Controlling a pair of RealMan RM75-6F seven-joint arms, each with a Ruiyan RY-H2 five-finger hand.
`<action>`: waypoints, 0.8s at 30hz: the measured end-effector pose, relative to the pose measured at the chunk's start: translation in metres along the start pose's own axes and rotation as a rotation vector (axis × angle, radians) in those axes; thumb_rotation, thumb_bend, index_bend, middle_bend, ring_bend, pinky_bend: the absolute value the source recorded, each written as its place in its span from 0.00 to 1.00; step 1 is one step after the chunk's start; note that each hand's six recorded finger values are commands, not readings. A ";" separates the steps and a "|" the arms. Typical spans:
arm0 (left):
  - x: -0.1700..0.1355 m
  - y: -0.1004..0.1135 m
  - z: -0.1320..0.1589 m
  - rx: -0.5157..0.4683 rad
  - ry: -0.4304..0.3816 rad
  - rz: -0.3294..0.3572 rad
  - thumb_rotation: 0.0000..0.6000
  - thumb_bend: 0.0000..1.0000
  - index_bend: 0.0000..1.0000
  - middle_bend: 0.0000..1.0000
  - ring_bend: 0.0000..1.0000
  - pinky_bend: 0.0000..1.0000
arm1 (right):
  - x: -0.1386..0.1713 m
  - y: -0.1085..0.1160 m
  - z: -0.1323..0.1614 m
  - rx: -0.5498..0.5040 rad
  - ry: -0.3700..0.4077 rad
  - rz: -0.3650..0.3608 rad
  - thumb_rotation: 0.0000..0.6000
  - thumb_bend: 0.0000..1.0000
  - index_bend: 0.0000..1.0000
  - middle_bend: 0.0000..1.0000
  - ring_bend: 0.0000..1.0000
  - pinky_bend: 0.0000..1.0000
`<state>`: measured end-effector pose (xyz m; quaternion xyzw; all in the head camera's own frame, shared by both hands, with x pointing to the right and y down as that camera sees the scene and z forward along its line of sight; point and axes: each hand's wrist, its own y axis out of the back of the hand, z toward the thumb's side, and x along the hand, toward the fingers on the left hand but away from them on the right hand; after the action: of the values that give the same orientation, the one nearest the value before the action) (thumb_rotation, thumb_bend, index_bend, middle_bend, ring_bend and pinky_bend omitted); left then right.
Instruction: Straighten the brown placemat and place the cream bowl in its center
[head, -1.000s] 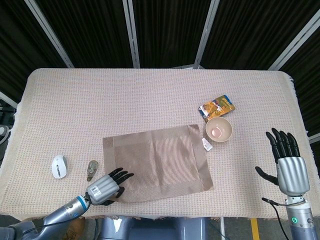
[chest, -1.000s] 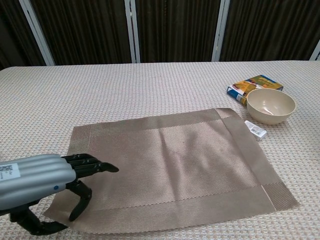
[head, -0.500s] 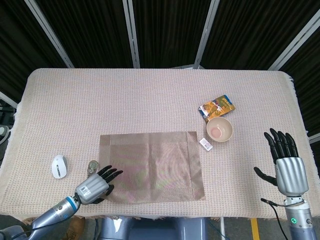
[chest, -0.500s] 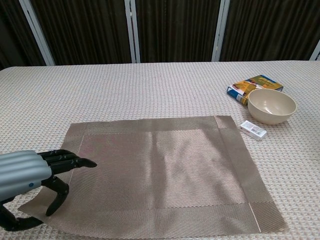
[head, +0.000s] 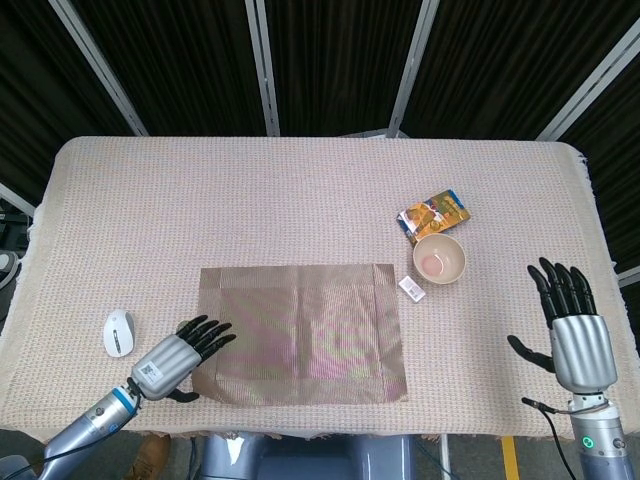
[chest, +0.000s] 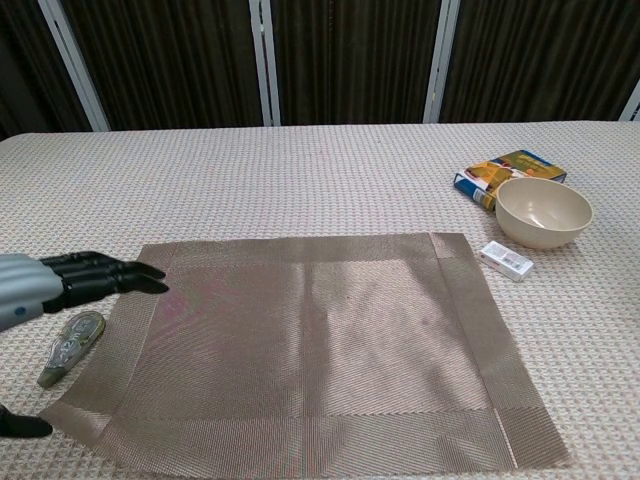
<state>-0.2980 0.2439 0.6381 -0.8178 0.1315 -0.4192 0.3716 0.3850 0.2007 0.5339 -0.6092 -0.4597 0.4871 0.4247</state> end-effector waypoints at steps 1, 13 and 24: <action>-0.002 0.006 -0.004 -0.004 0.016 0.023 1.00 0.00 0.00 0.00 0.00 0.00 | 0.000 -0.001 0.000 0.001 0.000 0.007 1.00 0.00 0.00 0.00 0.00 0.00; -0.067 0.098 -0.079 -0.011 0.486 0.433 1.00 0.00 0.00 0.00 0.00 0.00 | -0.016 -0.034 0.001 0.040 0.039 0.159 1.00 0.00 0.00 0.00 0.00 0.00; -0.094 0.106 -0.108 0.022 0.623 0.479 1.00 0.00 0.00 0.00 0.00 0.00 | -0.077 -0.092 0.030 0.152 0.136 0.371 1.00 0.00 0.02 0.00 0.00 0.00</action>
<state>-0.4300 0.1665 0.5468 -0.5937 0.4204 -0.5502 0.4100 0.3343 0.1480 0.6337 -0.6810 -0.2721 0.5479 0.4024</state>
